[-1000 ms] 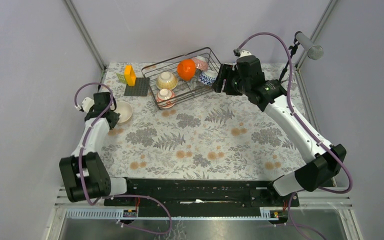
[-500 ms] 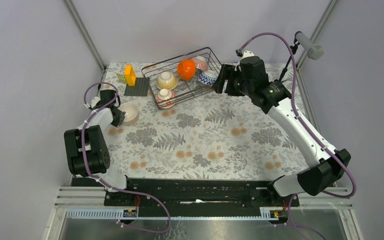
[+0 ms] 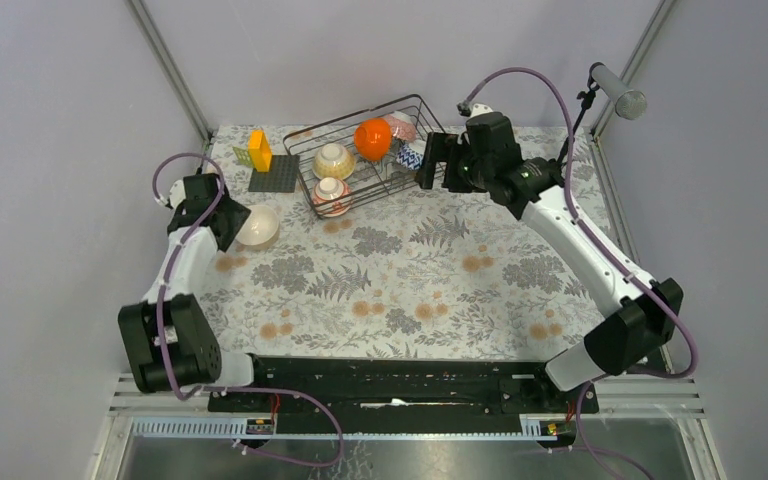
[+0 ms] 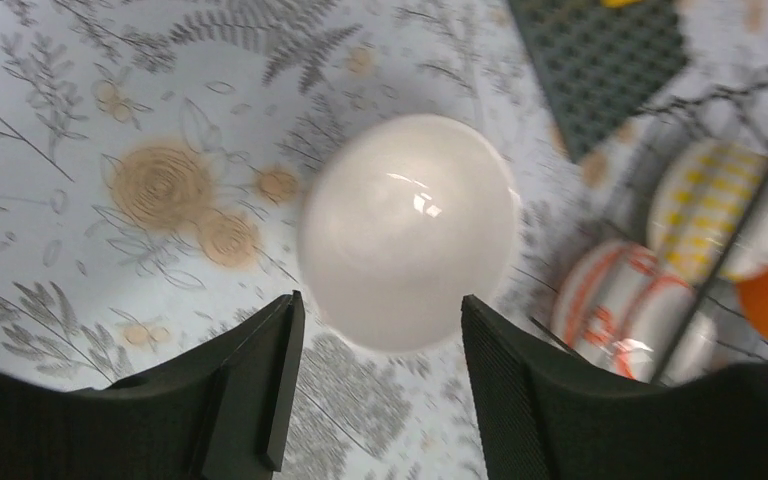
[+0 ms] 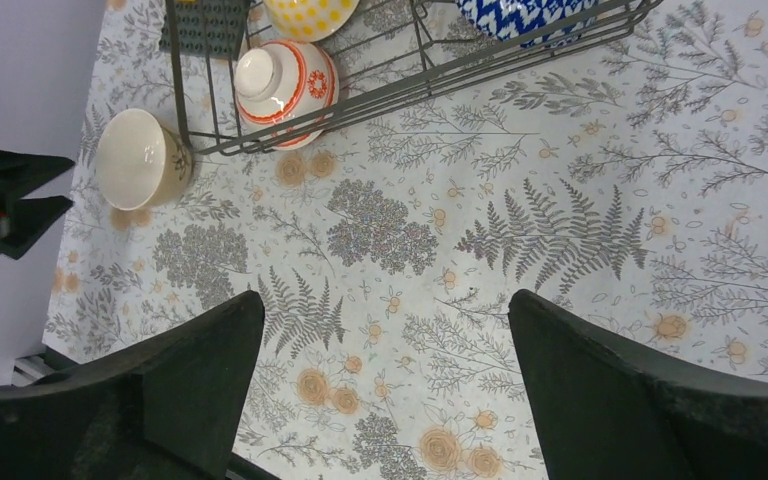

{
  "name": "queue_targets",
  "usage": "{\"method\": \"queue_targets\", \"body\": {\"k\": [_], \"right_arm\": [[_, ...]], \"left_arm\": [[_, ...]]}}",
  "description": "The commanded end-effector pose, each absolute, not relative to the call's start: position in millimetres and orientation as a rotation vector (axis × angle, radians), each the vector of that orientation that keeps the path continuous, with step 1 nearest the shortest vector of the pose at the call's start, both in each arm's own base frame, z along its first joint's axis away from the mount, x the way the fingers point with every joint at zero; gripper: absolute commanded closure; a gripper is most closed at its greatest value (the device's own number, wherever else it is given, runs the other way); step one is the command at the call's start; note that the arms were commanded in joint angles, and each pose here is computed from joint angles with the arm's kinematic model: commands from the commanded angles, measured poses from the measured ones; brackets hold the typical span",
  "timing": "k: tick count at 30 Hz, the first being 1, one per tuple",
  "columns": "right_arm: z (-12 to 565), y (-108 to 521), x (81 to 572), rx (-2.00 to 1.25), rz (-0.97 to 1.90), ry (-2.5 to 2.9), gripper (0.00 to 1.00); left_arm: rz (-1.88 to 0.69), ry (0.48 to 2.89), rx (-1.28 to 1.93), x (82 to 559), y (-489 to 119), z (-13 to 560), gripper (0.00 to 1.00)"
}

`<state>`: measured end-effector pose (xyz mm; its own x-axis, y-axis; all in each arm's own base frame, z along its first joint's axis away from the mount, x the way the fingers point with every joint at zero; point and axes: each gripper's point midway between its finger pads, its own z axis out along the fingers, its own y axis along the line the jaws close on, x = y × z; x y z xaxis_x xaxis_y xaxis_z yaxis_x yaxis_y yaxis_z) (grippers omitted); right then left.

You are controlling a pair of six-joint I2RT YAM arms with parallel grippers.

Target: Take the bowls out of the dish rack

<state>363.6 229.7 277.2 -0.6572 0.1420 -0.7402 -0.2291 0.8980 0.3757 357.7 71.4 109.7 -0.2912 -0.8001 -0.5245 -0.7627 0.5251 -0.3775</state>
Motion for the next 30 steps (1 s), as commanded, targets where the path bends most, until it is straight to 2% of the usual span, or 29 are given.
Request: {"method": "queue_targets", "body": {"k": [1, 5, 7, 10, 12, 17, 19, 22, 25, 27, 30], "right_arm": [[283, 249, 379, -0.072, 0.623, 2.199, 0.0], [274, 254, 396, -0.015, 0.582, 2.262, 0.0], [270, 256, 405, 0.005, 0.561, 2.278, 0.0], [264, 256, 421, 0.025, 0.473, 2.299, 0.01], [263, 258, 427, 0.009, 0.424, 2.301, 0.0], [267, 247, 445, -0.025, 0.301, 2.243, 0.0], [260, 242, 444, -0.052, 0.302, 2.265, 0.0], [244, 248, 436, -0.058, 0.475, 2.337, 0.0], [235, 249, 429, -0.042, 0.529, 2.364, 0.0], [232, 246, 429, -0.029, 0.509, 2.37, 0.0], [233, 243, 429, -0.025, 0.489, 2.368, 0.0]], "left_arm": [[-0.329, 2.013, -1.185, 354, 39, 162, 0.34], [-0.565, 1.968, -1.006, 357, 6, 209, 0.21], [-0.612, 1.971, -0.925, 360, -4, 224, 0.1], [-0.643, 1.98, -0.844, 363, -10, 232, 0.01], [-0.639, 1.964, -0.848, 365, -9, 234, 0.01], [-0.365, 1.884, -1.187, 355, 39, 227, 0.01], [-0.436, 1.96, -1.096, 363, 25, 220, 0.01], [-0.615, 2.008, -0.98, 381, -5, 216, 0.02], [-0.633, 2.047, -0.955, 396, -22, 210, 0.04], [-0.616, 2.086, -0.91, 410, -36, 205, 0.08], [-0.593, 2.101, -0.873, 432, -50, 206, 0.2]]}}
